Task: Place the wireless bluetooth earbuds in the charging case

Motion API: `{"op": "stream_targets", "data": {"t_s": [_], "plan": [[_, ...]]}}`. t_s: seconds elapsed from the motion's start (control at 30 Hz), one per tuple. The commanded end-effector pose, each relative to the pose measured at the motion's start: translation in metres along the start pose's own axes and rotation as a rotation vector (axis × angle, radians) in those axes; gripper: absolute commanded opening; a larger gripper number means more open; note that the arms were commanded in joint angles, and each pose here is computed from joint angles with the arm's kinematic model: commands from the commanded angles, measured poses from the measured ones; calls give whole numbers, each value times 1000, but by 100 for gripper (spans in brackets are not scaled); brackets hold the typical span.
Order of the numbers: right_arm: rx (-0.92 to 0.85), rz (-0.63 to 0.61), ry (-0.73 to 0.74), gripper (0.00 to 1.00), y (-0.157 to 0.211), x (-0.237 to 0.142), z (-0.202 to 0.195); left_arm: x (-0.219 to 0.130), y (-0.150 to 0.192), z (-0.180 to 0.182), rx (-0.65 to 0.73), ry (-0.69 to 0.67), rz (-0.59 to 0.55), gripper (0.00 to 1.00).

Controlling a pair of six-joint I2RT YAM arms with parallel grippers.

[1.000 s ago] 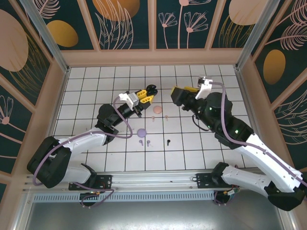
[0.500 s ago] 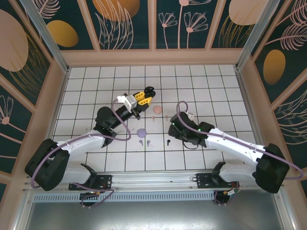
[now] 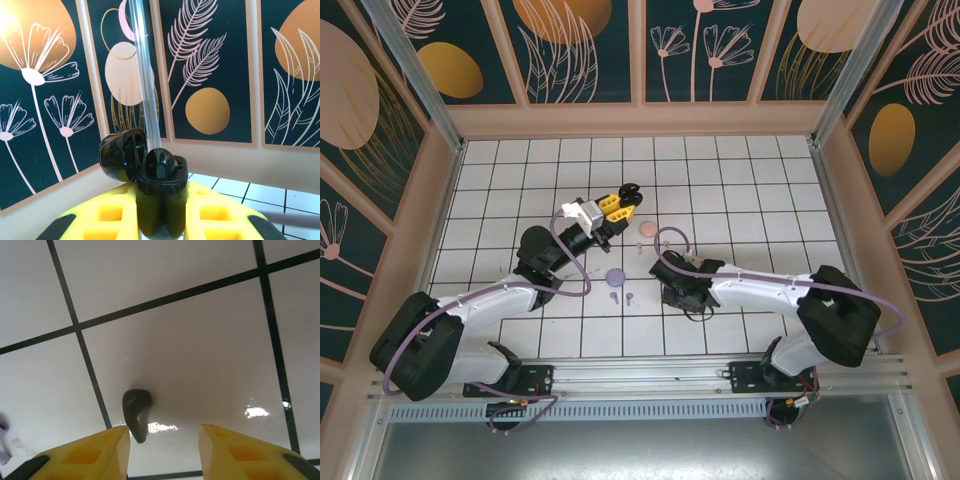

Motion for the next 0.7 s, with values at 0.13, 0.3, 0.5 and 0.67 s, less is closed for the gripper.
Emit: {"op": "stream_targets", "data": {"t_s": [0.13,0.3,0.5,0.67], "plan": [[-3,-20,16,39,-12,3,15,-3,-13,-7,15,17,-60,0],[-9,-12,33,38,-13,9,18,-4,-13,-7,20,18,-59,0],[-16,-4,58,36,-14,17,17,-4,-12,-8,23,23,-58,0],[-16,1,67,34,-15,23,17,-5,-11,-8,22,25,-55,0]]}}
Point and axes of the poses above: each hand's point on the last joint's axis, 136 mm out from that joint toward the fingers, its own x axis out along the fingers, its own z axis along the line the jaws close on, y = z × x, the point moved 5 cm from there along -x, back along the fingers, and after that the axes turned 15 degrees about -x, right-handed, at the moved point
